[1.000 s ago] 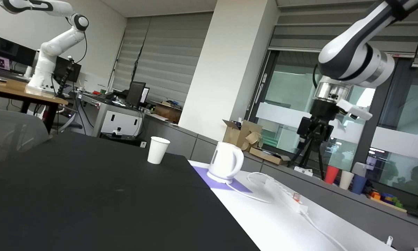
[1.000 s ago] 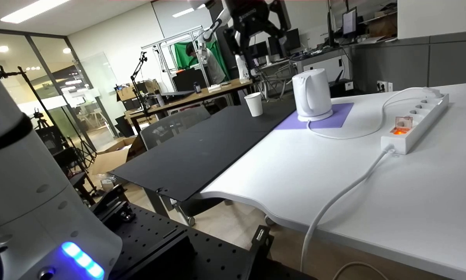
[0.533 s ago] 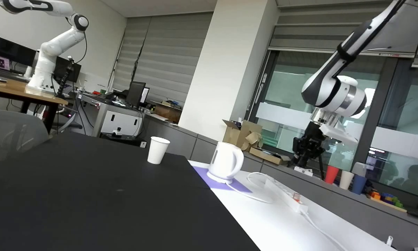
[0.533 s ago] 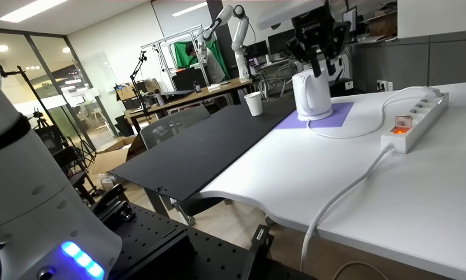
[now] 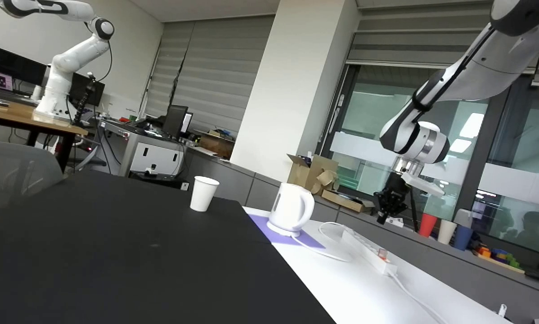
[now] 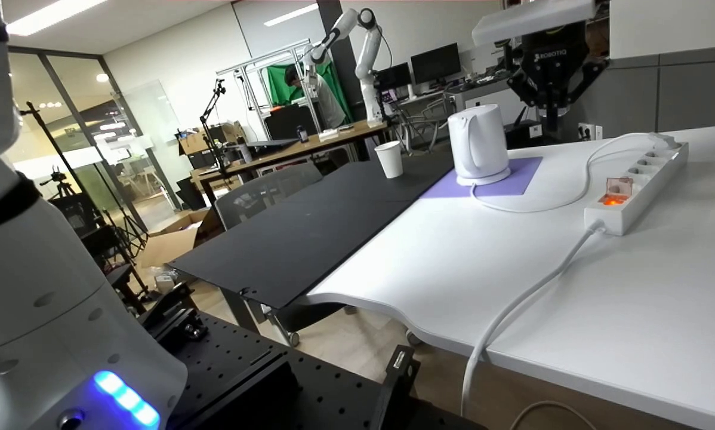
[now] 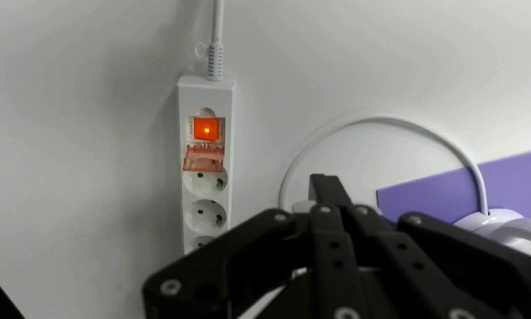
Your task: Turn off the extension cord
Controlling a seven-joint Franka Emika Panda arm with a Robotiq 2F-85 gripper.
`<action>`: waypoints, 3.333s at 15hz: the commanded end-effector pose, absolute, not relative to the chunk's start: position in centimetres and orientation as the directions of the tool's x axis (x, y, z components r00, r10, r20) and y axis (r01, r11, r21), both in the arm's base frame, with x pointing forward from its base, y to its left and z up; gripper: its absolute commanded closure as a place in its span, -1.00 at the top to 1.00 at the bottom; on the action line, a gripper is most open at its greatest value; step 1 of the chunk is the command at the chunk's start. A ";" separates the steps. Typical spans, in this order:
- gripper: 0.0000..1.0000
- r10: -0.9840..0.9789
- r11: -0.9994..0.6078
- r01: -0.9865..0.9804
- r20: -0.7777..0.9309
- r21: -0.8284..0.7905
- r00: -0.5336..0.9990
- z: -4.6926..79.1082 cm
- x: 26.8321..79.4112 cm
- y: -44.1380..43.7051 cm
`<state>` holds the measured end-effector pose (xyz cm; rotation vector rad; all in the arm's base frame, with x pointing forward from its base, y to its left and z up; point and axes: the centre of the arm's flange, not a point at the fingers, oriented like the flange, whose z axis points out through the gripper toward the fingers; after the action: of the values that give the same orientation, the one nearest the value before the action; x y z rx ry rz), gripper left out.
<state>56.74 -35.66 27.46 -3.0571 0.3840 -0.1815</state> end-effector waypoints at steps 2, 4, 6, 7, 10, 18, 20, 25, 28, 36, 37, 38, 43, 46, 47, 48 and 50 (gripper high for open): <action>-0.98 -0.242 -0.967 -0.239 0.020 -0.090 0.970 26.7 56.9 -37.2; -0.98 -0.243 -0.966 -0.242 -0.002 -0.091 0.970 26.0 57.0 -38.1; -0.98 -0.240 -0.966 -0.240 -0.007 -0.093 0.971 25.8 57.2 -38.1; -0.98 -0.239 -0.967 -0.238 -0.006 -0.093 0.971 25.9 57.3 -38.0; -1.00 -0.238 -0.967 -0.237 -0.005 -0.093 0.971 25.9 57.4 -37.9; -1.00 -0.320 -0.940 -0.321 -0.032 -0.116 0.947 20.5 56.5 -41.9; -1.00 -0.324 -0.938 -0.323 -0.013 -0.124 0.946 19.4 56.5 -42.3; -1.00 -0.334 -0.935 -0.330 0.007 -0.131 0.943 17.5 57.3 -42.4; -1.00 -0.333 -0.936 -0.328 0.017 -0.131 0.943 16.9 57.6 -42.6; -1.00 -0.341 -0.934 -0.336 0.016 -0.122 0.940 16.4 58.0 -43.7; -1.00 -0.341 -0.934 -0.337 0.014 -0.121 0.940 16.3 58.0 -43.8; -1.00 -0.343 -0.933 -0.339 0.013 -0.120 0.939 16.2 58.0 -43.9; -1.00 -0.357 -0.928 -0.355 -0.003 -0.116 0.934 15.6 58.0 -44.5; -1.00 -0.366 -0.924 -0.364 -0.008 -0.116 0.931 15.7 58.0 -44.8; -1.00 -0.369 -0.923 -0.368 -0.011 -0.116 0.929 15.5 58.1 -44.9; -1.00 -0.371 -0.922 -0.370 -0.014 -0.114 0.929 15.2 58.2 -45.0; -1.00 -0.366 -0.925 -0.366 -0.021 -0.099 0.931 14.2 58.4 -44.7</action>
<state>57.20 -44.19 15.31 -2.9743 0.5279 -0.0299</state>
